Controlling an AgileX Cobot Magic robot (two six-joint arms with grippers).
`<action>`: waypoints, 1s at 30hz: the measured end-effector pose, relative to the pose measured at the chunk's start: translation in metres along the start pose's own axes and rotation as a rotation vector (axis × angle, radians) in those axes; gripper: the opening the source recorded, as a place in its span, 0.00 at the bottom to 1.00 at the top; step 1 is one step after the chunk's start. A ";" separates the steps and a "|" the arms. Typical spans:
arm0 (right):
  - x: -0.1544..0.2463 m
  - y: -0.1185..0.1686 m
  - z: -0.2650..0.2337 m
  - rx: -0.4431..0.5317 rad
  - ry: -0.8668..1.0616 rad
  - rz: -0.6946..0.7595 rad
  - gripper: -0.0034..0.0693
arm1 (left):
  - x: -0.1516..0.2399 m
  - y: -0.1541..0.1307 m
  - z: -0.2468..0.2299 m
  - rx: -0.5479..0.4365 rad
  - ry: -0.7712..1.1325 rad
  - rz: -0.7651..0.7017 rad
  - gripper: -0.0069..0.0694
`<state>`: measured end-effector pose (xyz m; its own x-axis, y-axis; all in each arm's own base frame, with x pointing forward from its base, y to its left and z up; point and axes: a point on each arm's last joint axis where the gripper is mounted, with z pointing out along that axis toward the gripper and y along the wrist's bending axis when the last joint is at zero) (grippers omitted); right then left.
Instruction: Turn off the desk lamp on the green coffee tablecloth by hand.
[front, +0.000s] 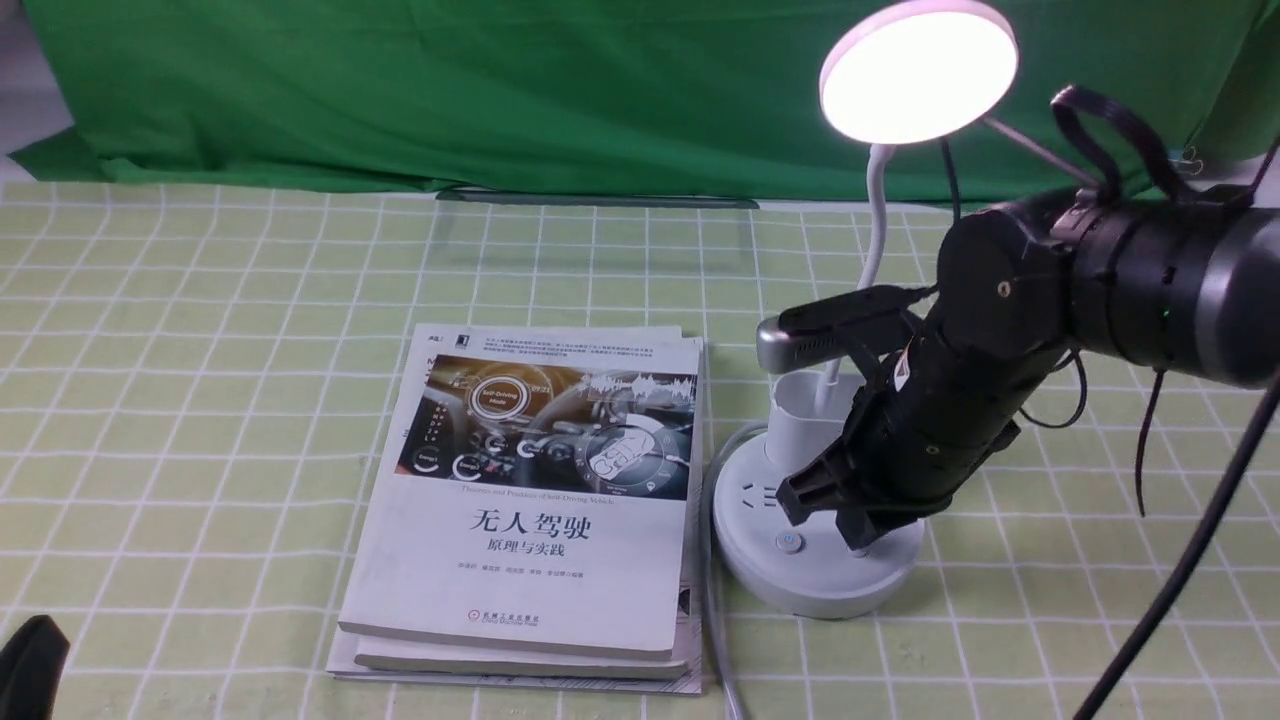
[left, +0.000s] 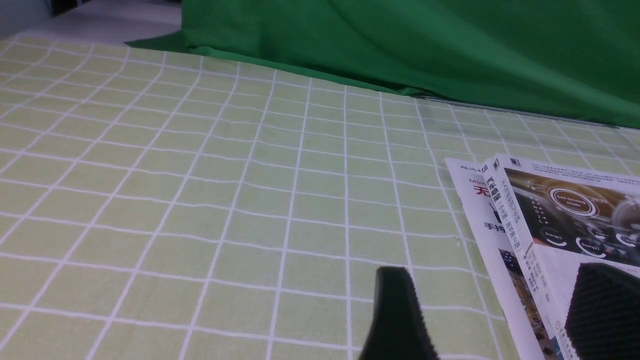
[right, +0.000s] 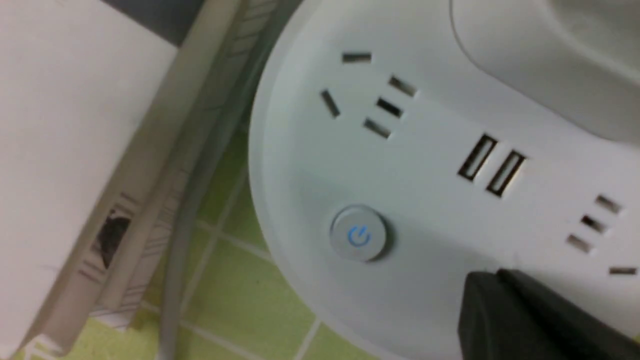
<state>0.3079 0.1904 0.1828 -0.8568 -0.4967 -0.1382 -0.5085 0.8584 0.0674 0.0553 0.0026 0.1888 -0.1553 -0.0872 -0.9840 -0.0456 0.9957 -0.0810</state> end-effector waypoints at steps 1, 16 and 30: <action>0.000 0.000 0.001 -0.001 0.004 0.001 0.11 | 0.000 0.000 0.000 0.000 0.000 0.000 0.63; 0.012 0.000 -0.034 0.018 -0.060 -0.009 0.11 | 0.000 0.000 0.000 0.000 -0.001 0.000 0.63; 0.136 0.003 -0.096 0.013 -0.234 0.014 0.12 | 0.000 0.000 0.000 0.000 -0.001 0.000 0.63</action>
<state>0.1816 0.1131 0.2594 -0.8197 -0.4431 -0.3630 -0.4945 0.8672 0.0581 0.0553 0.0026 0.1889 -0.1546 -0.0871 -0.9841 -0.0455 0.9957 -0.0810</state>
